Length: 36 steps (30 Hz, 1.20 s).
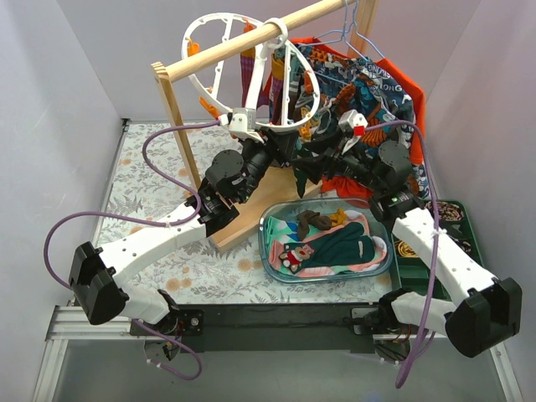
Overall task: Clip the socks to the hanger
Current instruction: Open the clamp at the hanger, then pick up the sock from the bin.
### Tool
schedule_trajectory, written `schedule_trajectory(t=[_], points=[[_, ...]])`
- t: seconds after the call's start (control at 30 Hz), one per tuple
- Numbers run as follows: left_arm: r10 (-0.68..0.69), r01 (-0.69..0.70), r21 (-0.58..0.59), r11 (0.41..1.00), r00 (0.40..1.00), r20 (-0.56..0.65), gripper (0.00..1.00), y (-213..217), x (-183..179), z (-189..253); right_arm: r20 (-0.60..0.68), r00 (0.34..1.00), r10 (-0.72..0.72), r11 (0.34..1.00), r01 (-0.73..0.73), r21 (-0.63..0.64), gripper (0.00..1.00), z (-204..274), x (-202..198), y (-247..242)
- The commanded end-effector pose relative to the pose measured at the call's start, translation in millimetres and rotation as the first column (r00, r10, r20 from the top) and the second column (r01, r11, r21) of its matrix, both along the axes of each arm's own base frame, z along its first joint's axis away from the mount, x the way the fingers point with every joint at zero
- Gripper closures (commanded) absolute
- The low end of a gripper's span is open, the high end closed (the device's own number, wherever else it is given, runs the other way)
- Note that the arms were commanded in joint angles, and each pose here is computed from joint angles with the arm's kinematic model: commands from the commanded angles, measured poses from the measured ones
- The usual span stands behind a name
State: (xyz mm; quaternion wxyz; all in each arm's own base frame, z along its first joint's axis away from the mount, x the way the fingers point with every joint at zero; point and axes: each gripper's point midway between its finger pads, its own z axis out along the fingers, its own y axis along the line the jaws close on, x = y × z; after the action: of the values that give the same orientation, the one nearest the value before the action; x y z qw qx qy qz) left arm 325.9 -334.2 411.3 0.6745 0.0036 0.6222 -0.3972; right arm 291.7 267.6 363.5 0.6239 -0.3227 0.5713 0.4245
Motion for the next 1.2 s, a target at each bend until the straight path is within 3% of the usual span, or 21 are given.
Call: schedule_trajectory(t=[0.0, 0.1, 0.27, 0.53, 0.8, 1.17], points=[[0.022, -0.026, 0.074, 0.997, 0.999, 0.05, 1.0, 9.1, -1.7, -0.2, -0.08, 0.985, -0.154, 0.985, 0.146, -0.093, 0.31, -14.2, 0.2, -25.4], [0.011, -0.017, 0.1, 0.995, 0.998, 0.059, 1.0, 9.0, -3.9, -3.6, -0.161, 0.961, -0.226, 0.964, 0.197, -0.178, 0.31, -38.8, -5.4, -39.9], [-0.008, 0.002, 0.132, 0.991, 0.999, 0.043, 1.0, 4.4, -4.0, -9.7, -0.319, 0.908, -0.272, 0.924, 0.154, -0.349, 0.34, -110.7, -27.4, -49.1], [-0.031, 0.034, 0.167, 0.985, 0.999, -0.018, 1.0, -4.5, -2.2, -29.1, -0.459, 0.867, -0.192, 0.838, -0.099, -0.537, 0.37, -198.3, -86.6, -35.4], [-0.038, 0.045, 0.191, 0.981, 0.998, -0.041, 1.0, -7.8, -1.9, -31.8, -0.489, 0.865, -0.113, 0.678, -0.293, -0.675, 0.37, -257.9, -128.1, -14.4], [-0.032, 0.041, 0.193, 0.98, 0.998, -0.047, 1.0, -5.3, -2.2, -32.1, -0.386, 0.902, -0.196, 0.534, -0.232, -0.813, 0.42, -294.2, -129.6, 3.1]])
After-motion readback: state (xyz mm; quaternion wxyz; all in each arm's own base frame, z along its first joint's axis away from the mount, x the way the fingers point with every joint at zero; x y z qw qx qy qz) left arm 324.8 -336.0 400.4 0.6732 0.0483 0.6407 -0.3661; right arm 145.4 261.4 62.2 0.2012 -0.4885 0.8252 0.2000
